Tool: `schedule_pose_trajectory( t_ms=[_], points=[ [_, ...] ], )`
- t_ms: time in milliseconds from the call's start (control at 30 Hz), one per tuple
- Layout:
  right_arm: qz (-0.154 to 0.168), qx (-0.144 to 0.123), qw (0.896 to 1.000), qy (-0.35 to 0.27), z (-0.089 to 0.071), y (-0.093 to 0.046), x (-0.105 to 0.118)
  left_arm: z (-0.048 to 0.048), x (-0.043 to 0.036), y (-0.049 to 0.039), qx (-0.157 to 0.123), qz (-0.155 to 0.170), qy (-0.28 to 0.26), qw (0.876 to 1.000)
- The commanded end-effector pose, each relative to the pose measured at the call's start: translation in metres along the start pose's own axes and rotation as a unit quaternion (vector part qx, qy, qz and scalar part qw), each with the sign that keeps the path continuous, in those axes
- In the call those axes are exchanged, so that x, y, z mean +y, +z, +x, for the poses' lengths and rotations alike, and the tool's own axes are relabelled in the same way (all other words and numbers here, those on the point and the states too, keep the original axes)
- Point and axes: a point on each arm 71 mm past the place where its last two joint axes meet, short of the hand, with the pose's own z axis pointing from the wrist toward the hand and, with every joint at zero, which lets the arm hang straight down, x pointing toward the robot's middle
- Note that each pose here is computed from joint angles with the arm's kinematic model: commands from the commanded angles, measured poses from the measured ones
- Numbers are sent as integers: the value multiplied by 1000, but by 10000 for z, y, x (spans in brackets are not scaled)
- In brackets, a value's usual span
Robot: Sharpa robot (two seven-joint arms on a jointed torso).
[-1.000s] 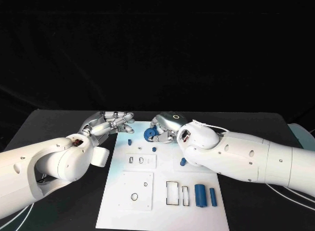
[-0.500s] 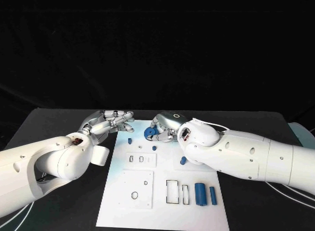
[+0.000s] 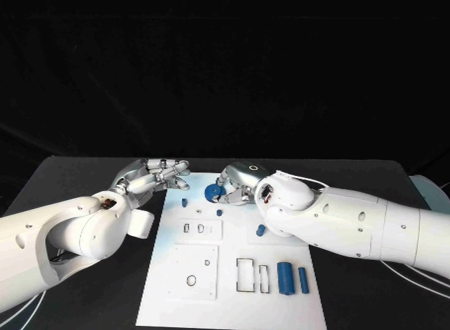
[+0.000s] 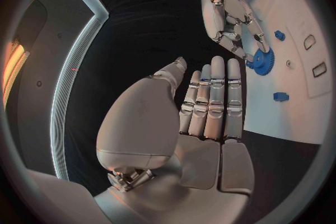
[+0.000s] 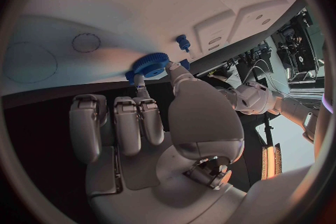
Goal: Assemble the parts on the task board
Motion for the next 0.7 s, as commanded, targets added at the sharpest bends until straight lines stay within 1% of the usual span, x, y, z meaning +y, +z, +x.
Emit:
schedule_pose_trajectory(
  t_ms=[33,100,267,333,400,500,600,700],
  points=[
    [8,-3,1000,1,-4,-25,-27,17,-12,0,7,3,-2,1000],
    [5,-16,1000,5,-27,-45,-31,14,-12,-1,6,3,-2,1000],
    [-13,-64,998,22,-115,-140,-57,2,-13,-3,5,4,-2,1000],
    [-20,-77,996,31,-148,-191,-81,-3,-13,-4,4,4,-2,1000],
    [-24,-84,995,40,-179,-249,-115,-7,-14,-5,4,4,-2,1000],
    [-31,-87,994,61,-241,-358,-200,-22,-14,-5,4,4,-1,1000],
    [-44,-75,992,91,-316,-463,-339,-68,-16,-1,0,7,0,1000],
    [-49,-66,989,120,-395,-588,-528,-162,-20,7,-11,12,4,1000]
  ],
)
